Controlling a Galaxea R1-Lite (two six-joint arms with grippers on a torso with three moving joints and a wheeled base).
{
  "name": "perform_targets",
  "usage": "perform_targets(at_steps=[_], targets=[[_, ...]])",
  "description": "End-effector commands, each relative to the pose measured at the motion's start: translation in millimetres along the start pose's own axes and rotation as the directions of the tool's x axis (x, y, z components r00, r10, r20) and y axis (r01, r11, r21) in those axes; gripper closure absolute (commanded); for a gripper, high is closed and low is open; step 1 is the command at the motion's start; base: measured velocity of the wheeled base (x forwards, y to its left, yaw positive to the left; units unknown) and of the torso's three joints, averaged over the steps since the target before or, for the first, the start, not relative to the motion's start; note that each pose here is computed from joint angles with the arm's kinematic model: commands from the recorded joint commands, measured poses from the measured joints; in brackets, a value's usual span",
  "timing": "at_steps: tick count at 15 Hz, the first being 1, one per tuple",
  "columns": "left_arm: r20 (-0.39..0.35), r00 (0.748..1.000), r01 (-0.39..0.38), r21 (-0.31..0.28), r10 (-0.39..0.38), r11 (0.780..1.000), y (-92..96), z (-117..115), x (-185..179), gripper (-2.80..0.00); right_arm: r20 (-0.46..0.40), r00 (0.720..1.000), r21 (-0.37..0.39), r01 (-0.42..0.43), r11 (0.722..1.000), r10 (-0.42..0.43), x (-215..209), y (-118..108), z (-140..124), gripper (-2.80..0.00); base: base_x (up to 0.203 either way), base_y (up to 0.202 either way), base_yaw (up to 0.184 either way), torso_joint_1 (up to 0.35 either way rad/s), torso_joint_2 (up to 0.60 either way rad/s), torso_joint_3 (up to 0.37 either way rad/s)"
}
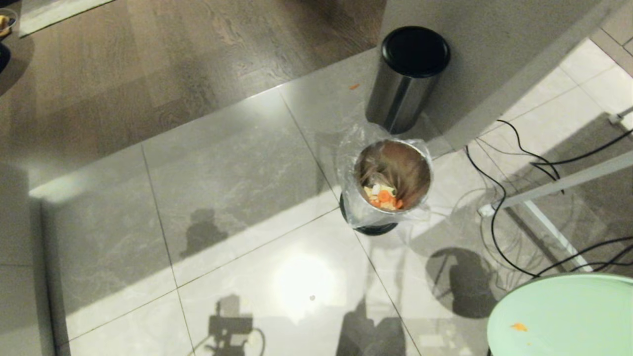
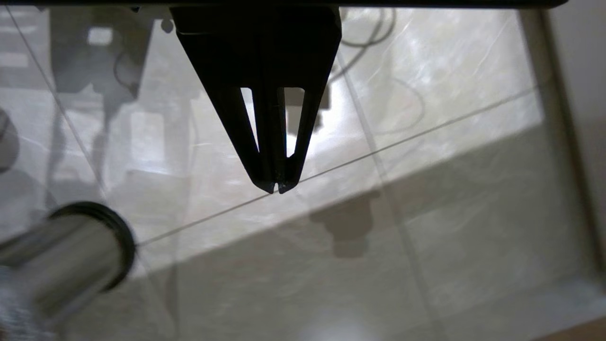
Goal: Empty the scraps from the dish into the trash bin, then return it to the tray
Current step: Put the plate back to the table
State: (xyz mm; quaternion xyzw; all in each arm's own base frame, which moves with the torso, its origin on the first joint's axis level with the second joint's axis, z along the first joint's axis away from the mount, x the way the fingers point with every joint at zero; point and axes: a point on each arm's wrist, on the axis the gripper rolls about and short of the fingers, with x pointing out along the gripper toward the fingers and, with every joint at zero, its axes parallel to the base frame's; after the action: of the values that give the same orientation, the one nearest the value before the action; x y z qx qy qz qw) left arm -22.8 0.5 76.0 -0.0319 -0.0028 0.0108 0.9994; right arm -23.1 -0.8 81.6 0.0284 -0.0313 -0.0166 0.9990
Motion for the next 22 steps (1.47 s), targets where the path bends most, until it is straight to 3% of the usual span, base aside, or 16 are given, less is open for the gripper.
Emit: perform_targets(at_steps=[1, 22], targets=[[0.000, 1.000, 0.000, -0.001, 0.000, 1.000, 0.0, 0.1, 0.1, 0.00, 0.000, 1.000, -0.001, 0.000, 1.000, 0.000, 0.1, 0.0, 0.2, 0.00, 0.000, -0.007, 0.156, 0.001, 0.00, 0.000], [0.000, 1.000, -0.001, -0.001, 0.001, 1.000, 0.0, 0.1, 0.1, 0.00, 0.000, 1.000, -0.002, 0.000, 1.000, 0.000, 0.1, 0.0, 0.2, 0.00, 0.000, 0.000, 0.010, 0.000, 0.00, 0.000]])
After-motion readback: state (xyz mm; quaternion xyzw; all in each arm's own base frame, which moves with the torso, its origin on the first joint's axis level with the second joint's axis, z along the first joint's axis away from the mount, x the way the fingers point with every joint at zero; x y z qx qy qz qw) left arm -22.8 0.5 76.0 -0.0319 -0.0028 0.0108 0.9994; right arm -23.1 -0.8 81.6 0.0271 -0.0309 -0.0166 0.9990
